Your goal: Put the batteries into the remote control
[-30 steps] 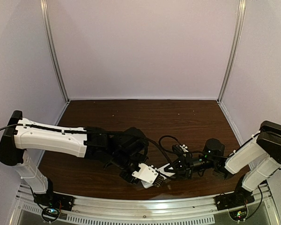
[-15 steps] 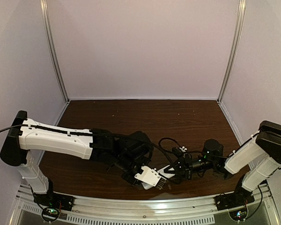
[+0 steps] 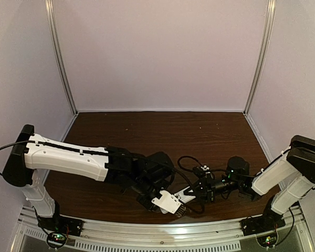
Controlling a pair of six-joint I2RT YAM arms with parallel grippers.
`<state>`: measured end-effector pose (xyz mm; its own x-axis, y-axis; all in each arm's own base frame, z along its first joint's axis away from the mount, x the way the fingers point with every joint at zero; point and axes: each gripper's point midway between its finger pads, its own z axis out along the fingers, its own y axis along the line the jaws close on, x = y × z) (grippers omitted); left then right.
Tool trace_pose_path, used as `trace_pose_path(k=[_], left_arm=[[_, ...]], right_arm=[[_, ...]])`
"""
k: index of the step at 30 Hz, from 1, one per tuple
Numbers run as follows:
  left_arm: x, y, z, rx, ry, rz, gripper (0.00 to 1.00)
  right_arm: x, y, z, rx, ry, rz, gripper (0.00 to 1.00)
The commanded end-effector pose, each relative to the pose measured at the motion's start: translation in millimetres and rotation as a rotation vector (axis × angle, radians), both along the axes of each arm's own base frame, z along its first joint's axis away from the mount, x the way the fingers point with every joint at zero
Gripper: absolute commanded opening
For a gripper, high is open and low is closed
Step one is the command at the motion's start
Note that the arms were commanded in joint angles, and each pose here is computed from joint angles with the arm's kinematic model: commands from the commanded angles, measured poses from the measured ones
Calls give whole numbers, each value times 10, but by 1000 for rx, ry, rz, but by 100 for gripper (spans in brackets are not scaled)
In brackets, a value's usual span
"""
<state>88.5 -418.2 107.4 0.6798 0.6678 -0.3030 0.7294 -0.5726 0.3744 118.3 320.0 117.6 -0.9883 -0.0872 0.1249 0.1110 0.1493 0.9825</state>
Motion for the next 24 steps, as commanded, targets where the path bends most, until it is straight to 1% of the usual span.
trace_pose_path(k=[1, 6, 10, 14, 18, 21, 24], left_arm=[[74, -232, -98, -21, -71, -17, 2], [81, -197, -159, 10, -103, -26, 3], [101, -204, -119, 6, -111, -7, 4], [119, -112, -16, -7, -131, 6, 8], [159, -1, 201, -52, -160, 48, 14], [248, 13, 445, -145, -194, 118, 22], [235, 2, 769, -318, -169, 154, 29]], right_arm=[[-224, -8, 1320, 494, -428, 91, 0], [-219, -5, 1337, 497, -430, 90, 0], [-217, 1, 1314, 489, -433, 91, 0], [-171, 11, 1180, 440, -443, 80, 0], [-48, -11, 1067, 370, -470, 40, 0], [61, -2, 989, 296, -514, 7, 0], [161, -16, 950, 220, -596, -23, 0]])
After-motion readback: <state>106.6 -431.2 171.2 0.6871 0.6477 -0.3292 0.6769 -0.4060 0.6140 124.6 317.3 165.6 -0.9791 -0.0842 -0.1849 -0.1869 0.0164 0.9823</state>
